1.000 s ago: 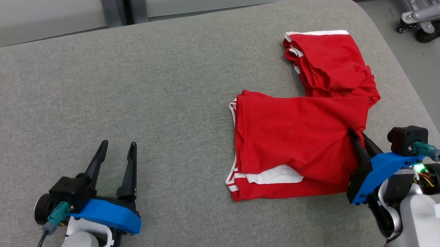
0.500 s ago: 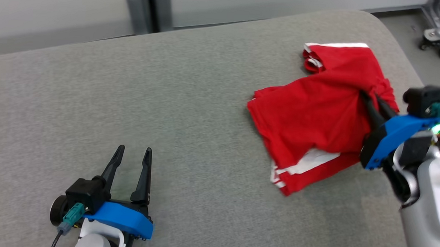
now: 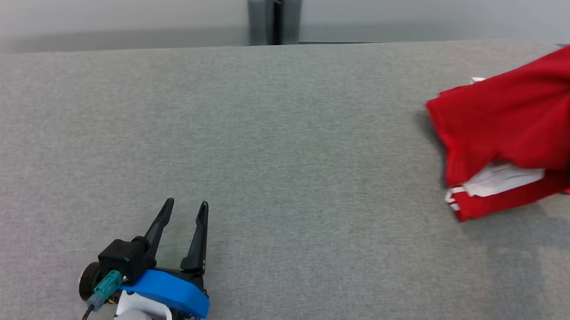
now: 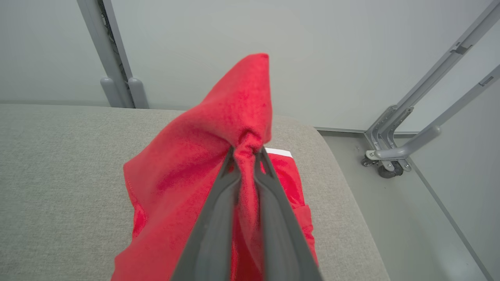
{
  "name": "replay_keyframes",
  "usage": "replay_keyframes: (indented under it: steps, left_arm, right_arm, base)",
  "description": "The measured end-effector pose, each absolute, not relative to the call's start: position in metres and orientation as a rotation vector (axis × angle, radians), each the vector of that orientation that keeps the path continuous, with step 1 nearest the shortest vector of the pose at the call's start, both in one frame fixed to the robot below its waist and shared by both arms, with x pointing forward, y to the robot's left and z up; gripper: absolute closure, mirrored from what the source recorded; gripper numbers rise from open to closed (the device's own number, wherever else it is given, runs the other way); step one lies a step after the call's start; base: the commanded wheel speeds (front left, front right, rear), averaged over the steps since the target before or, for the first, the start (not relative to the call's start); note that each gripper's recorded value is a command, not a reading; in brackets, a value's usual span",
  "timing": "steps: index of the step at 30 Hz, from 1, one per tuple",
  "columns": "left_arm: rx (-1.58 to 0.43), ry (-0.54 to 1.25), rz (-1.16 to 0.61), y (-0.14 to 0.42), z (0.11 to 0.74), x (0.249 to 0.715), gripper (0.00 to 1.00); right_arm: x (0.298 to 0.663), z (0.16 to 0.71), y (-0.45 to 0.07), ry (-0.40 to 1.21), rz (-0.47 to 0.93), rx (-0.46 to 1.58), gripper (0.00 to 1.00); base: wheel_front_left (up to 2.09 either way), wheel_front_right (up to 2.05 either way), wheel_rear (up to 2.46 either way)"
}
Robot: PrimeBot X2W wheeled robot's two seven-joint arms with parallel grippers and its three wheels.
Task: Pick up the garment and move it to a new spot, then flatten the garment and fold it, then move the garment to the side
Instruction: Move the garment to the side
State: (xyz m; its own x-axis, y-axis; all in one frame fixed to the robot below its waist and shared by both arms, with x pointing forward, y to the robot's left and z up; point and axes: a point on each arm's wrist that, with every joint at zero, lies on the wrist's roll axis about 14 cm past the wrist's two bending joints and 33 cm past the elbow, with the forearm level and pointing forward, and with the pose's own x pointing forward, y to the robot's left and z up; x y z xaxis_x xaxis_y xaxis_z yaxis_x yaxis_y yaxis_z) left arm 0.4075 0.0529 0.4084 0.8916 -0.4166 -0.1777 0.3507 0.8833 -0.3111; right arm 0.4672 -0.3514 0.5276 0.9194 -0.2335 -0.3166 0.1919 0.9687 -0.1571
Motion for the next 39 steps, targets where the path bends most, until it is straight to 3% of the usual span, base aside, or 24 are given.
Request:
replay_keyframes:
  steps: [10,11,12,25,39]
  left_arm:
    - [-0.271,0.276,-0.329,0.079,0.394,0.405,0.00]
    - [-0.271,0.280,-0.326,0.080,0.392,0.405,0.00]
    - [-0.268,0.288,-0.325,0.081,0.388,0.406,0.00]
    - [-0.258,0.289,-0.357,0.073,0.386,0.413,0.00]
    - [-0.263,0.154,-0.267,0.099,0.433,0.419,0.00]
  right_arm:
    - [0.466,0.530,-0.415,0.355,-0.378,-0.131,1.00]
    - [0.466,0.528,-0.419,0.354,-0.392,-0.133,0.72]
    - [0.467,0.526,-0.425,0.332,-0.411,-0.145,0.00]
    - [0.477,0.498,-0.394,0.275,-0.348,-0.158,0.00]
    - [0.486,0.551,-0.321,0.021,-0.168,-0.142,0.00]
  base:
    - [0.00,0.00,0.00]
    - [0.00,0.00,0.00]
    - [0.00,0.00,0.00]
    - [0.00,0.00,0.00]
    - [0.00,0.00,0.00]
